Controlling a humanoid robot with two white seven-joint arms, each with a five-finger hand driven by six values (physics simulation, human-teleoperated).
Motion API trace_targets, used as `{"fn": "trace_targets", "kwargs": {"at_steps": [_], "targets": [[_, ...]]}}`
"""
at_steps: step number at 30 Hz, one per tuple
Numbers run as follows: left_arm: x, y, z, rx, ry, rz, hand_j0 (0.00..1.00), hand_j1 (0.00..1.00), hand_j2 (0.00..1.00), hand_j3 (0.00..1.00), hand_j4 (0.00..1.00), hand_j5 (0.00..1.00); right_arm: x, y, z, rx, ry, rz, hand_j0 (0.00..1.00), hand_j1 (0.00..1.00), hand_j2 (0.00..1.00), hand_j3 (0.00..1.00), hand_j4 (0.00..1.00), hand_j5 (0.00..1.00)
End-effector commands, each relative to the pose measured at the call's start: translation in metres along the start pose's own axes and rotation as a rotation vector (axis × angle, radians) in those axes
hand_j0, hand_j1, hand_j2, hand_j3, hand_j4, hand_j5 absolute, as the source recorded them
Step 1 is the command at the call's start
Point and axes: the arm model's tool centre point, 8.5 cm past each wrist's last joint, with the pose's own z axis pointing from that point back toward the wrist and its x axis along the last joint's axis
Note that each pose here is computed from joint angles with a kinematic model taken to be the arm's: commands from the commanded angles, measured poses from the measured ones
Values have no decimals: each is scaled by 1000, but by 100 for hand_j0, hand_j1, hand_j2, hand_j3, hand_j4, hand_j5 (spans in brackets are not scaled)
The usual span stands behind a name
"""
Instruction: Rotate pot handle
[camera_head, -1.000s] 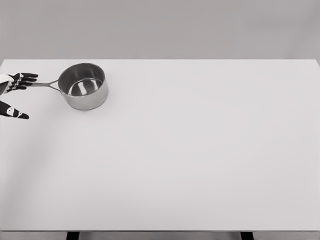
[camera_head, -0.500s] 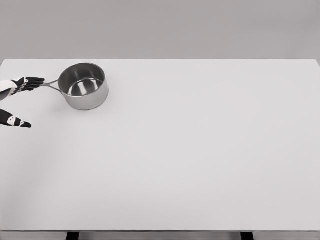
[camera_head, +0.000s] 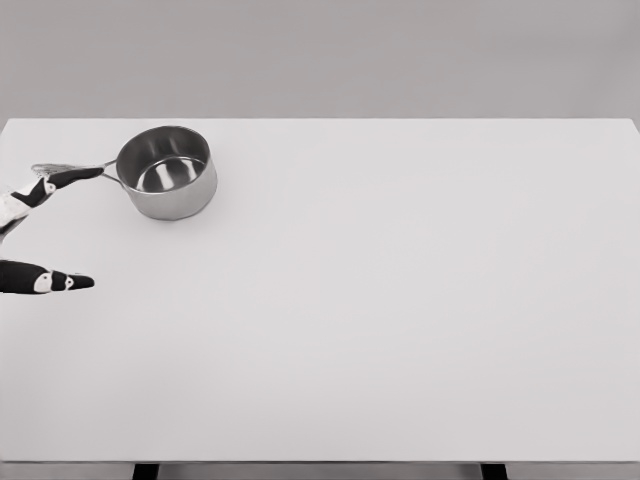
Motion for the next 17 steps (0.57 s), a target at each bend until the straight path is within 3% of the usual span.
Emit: {"fn": "trace_targets", "kwargs": {"at_steps": [1,4,17], "targets": [[13,-17,-14,31,-72,6,100,100,100,100,100,100,0,0,0,0,0,0,100,100,100,100,100,100],[8,-35,-17,40,-65,20,100,100,100,100,100,100,0,0,0,0,0,0,100,100,100,100,100,100],[1,-38,-15,26,-32,11,100,100,100,100,100,100,0,0,0,0,0,0,100,100,100,100,100,100]]}}
